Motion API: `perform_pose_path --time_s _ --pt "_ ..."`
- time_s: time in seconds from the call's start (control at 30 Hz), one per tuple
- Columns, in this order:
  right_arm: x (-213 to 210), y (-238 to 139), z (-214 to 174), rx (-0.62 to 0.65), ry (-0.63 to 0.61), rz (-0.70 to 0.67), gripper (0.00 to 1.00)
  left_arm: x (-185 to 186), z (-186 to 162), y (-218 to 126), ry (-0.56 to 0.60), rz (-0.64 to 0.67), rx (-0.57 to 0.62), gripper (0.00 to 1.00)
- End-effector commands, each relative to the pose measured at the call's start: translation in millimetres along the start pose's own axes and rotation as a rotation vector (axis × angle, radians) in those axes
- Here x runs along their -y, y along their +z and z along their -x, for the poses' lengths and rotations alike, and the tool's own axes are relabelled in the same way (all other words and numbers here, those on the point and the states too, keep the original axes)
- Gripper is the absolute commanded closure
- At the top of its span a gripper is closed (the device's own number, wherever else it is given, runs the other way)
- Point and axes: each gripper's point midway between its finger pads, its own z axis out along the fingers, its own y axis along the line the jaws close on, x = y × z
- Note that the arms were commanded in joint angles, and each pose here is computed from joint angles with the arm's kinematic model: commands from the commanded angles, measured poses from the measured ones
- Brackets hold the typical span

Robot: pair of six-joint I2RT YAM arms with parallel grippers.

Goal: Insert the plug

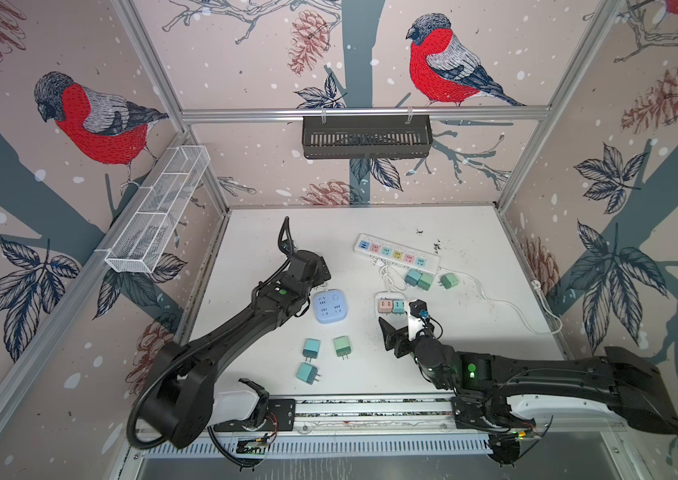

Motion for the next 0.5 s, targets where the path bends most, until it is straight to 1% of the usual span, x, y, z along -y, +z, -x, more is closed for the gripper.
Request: perform_pose_path --time_s 0.0,0.03,0.1,0.13,0.17,0.2,0.27,0.4,0.47 --pt "-15 3 -19 -0.066 0.021 0.010 0.22 -43 10 -22 -0.021 0.100 0.164 0.03" --pt "-23 4 -23 -0.082 0.018 0.029 0.22 -50 13 -28 -0.052 0.090 0.220 0.03" --pt "-41 9 -34 -0.120 0.014 0.063 0.23 -69 1 -35 -0.080 0.058 0.304 0.03" --pt "-48 12 -41 -0.143 0.005 0.077 0.23 -69 -5 -37 -0.041 0.010 0.322 0.03" --pt "-57 16 -48 -0.168 -0.003 0.090 0.24 -64 -11 -40 0.023 -0.059 0.334 0.02" --pt "-65 20 -56 -0.194 -0.014 0.101 0.24 -66 -19 -43 0.063 -0.092 0.342 0.02" --pt "-81 28 -68 -0.238 -0.037 0.115 0.25 -75 -24 -49 0.042 -0.102 0.364 0.02" --pt "-107 45 -88 -0.308 -0.085 0.117 0.24 -72 -26 -66 0.016 -0.217 0.421 0.02" --pt "-115 51 -96 -0.334 -0.107 0.110 0.24 -74 -24 -72 0.006 -0.252 0.482 0.02"
